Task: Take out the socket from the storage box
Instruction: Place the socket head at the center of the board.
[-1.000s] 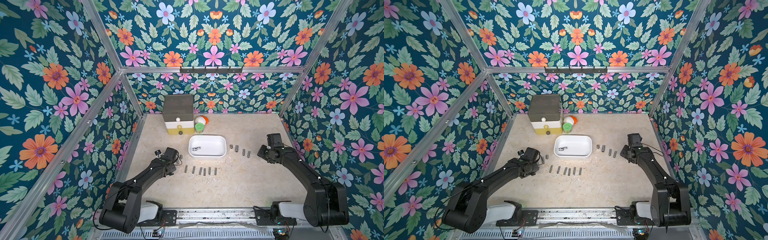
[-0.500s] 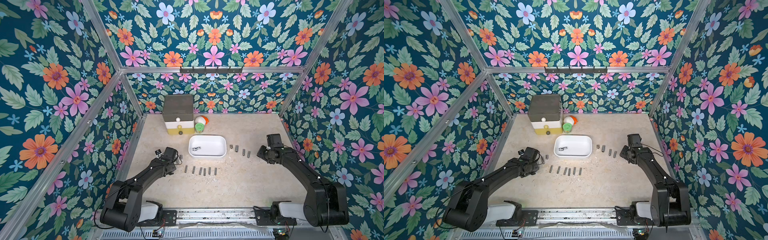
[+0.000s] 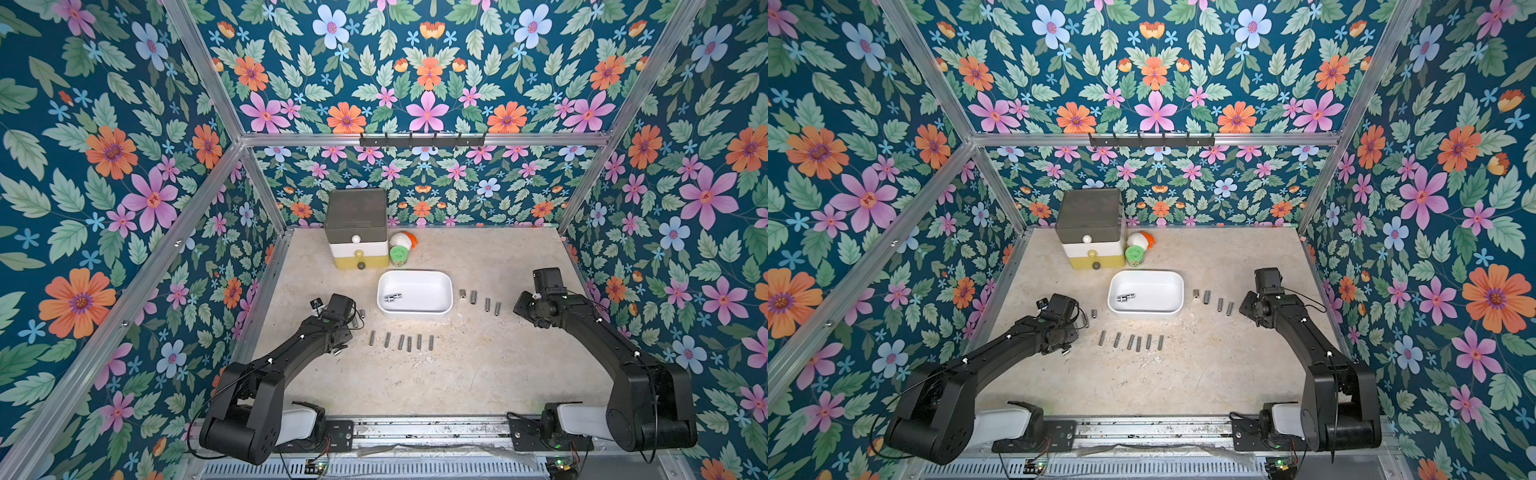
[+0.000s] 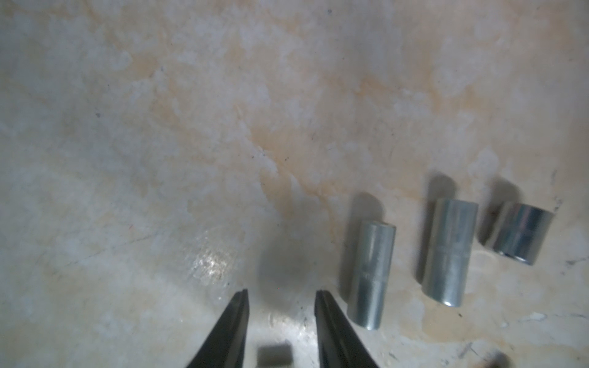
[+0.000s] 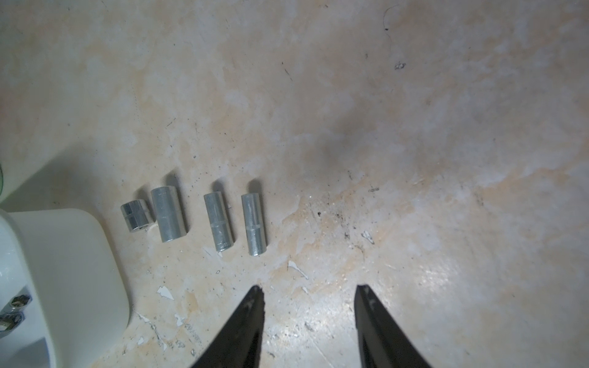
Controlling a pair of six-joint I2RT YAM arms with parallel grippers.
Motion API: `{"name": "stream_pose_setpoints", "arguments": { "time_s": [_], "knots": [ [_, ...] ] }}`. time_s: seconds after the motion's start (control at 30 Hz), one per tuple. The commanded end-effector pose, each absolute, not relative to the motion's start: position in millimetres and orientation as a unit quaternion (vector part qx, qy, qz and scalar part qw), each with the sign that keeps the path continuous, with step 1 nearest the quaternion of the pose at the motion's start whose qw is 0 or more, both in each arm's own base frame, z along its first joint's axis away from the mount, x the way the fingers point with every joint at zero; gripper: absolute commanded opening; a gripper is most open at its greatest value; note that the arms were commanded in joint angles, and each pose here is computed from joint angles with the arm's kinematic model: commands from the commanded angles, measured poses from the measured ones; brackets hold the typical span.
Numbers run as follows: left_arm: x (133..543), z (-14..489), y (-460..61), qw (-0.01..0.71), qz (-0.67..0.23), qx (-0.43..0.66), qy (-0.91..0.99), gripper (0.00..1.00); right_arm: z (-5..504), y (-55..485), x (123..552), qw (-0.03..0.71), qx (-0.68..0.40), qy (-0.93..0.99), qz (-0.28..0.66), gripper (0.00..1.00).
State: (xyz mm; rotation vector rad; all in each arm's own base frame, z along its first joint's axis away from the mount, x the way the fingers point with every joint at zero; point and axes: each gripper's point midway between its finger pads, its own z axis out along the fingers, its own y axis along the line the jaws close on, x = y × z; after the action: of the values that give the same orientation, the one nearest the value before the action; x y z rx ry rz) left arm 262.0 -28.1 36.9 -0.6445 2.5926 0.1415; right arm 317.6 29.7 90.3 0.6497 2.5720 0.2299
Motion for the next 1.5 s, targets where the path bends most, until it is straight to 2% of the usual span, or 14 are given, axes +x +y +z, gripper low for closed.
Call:
{"name": "stream_pose_setpoints", "arguments": {
  "time_s": [0.0,0.63,0.87,1.23,1.47],
  "knots": [
    [262,41,-26,0.233,0.059,-0.229,0.943,0.41,93,30,322,0.246,0.234,0.937,0.086,0.51],
    [269,72,-34,0.259,0.022,-0.226,0.939,0.41,96,35,323,0.242,0.229,0.938,0.096,0.51],
    [275,92,-42,0.266,0.001,-0.214,0.94,0.42,108,55,330,0.246,0.2,0.943,0.103,0.5],
    [286,136,-55,0.284,-0.018,-0.151,0.947,0.42,141,163,338,0.249,0.057,0.959,0.126,0.5],
    [280,138,-58,0.28,-0.023,-0.116,0.953,0.43,144,238,344,0.228,-0.013,0.963,0.146,0.5]
  ]
}}
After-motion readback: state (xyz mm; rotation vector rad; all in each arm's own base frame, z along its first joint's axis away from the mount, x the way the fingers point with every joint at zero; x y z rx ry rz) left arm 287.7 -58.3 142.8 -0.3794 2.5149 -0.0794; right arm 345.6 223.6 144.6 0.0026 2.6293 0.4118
